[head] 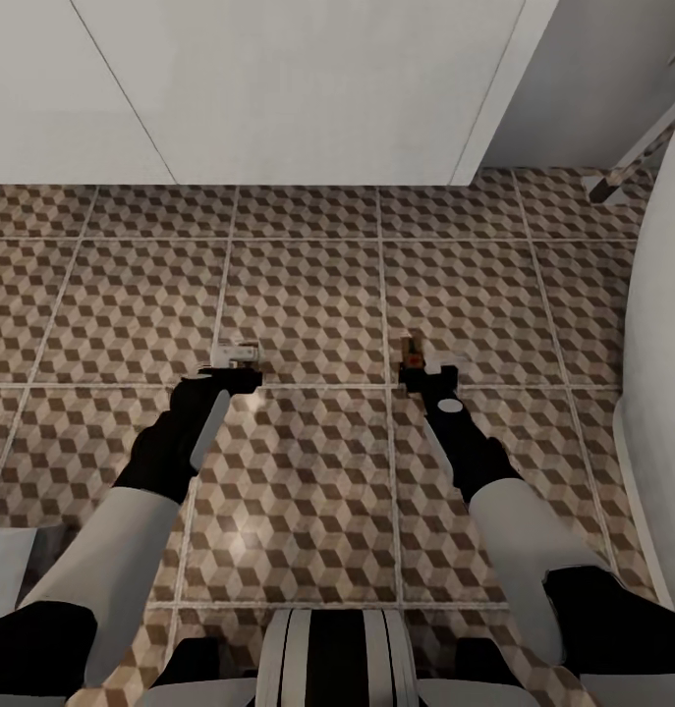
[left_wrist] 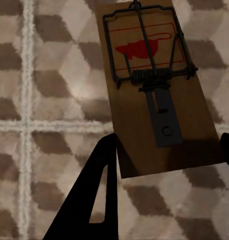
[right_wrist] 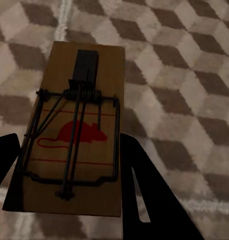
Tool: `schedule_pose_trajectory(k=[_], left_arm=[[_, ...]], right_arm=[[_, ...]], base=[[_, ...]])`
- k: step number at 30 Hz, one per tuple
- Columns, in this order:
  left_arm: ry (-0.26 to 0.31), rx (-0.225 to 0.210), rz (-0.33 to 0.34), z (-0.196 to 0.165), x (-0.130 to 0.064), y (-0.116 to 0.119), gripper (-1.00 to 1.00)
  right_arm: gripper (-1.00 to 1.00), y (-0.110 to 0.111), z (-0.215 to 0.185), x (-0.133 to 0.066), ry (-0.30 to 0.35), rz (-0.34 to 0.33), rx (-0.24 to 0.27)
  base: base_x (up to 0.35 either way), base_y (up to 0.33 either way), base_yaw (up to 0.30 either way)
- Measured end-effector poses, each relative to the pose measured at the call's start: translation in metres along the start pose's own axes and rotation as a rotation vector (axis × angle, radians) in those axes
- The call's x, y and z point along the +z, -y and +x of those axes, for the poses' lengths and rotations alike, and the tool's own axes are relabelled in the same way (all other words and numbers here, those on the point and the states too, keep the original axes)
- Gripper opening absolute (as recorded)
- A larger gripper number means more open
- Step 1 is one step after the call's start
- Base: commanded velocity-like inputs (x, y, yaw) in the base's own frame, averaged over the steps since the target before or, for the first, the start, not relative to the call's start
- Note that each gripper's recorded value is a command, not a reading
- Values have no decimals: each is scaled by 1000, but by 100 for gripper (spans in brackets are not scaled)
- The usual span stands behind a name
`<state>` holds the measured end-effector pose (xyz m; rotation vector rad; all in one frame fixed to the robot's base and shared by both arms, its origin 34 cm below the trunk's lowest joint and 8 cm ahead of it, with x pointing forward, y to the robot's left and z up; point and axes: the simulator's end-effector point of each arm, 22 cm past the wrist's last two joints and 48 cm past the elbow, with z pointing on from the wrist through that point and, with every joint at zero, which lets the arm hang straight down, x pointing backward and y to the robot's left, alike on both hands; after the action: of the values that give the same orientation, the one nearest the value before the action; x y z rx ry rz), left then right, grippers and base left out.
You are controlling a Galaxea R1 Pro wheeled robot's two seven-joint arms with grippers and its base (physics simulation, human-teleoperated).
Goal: Take the four mousetraps from the cabinet in the bathroom and place them on the bathroom floor. Make sure all four end up on the same floor surface, and ensure that at least two of them are either under or directly next to the same bathroom sink.
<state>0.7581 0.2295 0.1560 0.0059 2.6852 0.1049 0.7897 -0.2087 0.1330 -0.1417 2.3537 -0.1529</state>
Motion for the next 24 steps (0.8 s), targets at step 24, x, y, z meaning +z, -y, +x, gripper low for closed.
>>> schedule_pose_trajectory(k=[24], left_arm=[[-75,28,-76,-169,7,-32,-100]], right_arm=[[-100,-23,-155,16,-57,-20,-15]], base=[[0,0,0]])
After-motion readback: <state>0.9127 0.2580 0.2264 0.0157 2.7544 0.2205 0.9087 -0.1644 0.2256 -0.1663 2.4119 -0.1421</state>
